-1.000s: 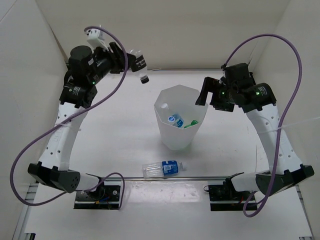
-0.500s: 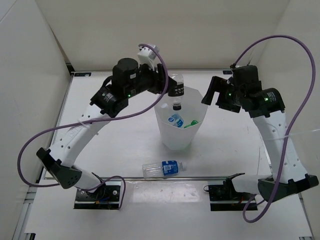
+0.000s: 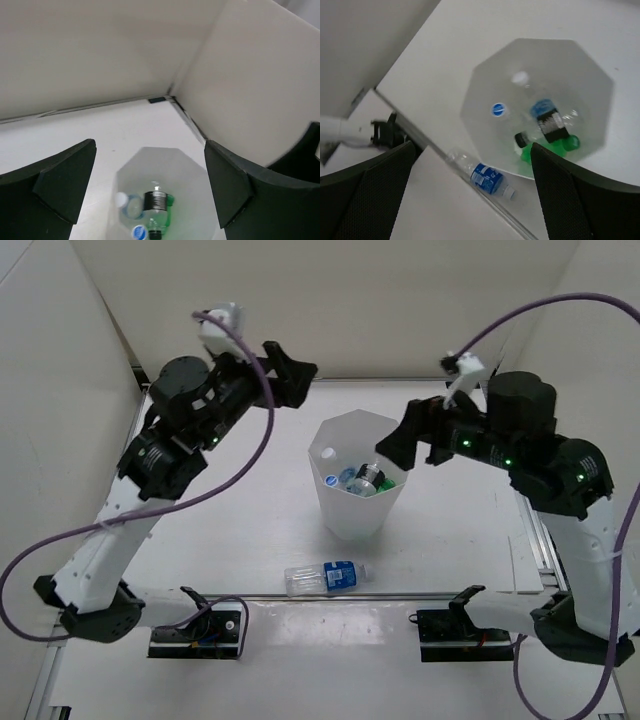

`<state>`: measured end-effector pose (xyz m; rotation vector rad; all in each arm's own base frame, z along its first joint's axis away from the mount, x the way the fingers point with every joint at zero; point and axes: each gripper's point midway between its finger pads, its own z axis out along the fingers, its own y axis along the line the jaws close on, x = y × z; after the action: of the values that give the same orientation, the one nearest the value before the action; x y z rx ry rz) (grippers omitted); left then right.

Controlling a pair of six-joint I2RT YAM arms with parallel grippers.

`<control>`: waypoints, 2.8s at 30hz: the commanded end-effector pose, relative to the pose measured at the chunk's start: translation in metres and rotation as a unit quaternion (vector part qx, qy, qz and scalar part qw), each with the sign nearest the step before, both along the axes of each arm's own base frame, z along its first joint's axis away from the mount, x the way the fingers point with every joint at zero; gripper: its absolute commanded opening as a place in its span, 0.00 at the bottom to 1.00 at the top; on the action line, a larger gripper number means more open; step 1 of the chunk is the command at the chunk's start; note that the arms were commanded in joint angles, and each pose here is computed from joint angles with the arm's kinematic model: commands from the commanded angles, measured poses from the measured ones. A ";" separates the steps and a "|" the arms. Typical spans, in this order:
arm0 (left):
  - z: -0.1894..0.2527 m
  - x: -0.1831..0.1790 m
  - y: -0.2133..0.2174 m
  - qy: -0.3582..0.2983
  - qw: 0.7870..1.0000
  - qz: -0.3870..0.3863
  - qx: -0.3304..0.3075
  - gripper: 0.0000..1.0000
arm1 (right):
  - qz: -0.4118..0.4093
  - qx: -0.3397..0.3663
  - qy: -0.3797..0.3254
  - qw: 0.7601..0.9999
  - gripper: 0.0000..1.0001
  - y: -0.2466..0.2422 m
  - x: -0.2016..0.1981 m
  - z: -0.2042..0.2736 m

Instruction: Put the plastic bottles in the bin

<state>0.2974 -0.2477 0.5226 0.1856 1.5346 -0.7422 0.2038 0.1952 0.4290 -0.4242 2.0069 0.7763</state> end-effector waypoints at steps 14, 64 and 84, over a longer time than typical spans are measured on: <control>-0.121 -0.057 0.164 0.162 0.952 0.255 0.040 1.00 | 0.288 -0.388 0.024 0.875 0.96 0.133 -0.081 -0.236; -0.169 -0.092 0.225 0.189 0.912 0.360 0.054 1.00 | 0.018 -0.073 -0.105 0.992 0.43 0.093 0.052 0.025; -0.180 -0.083 0.223 0.205 0.900 0.374 0.083 1.00 | -0.175 -0.063 0.139 0.973 0.99 -0.056 0.112 -0.069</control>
<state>0.2169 -0.0327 0.3471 -0.4061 1.8936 -0.0522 0.3383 0.1631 0.3743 -0.1469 2.2121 0.3982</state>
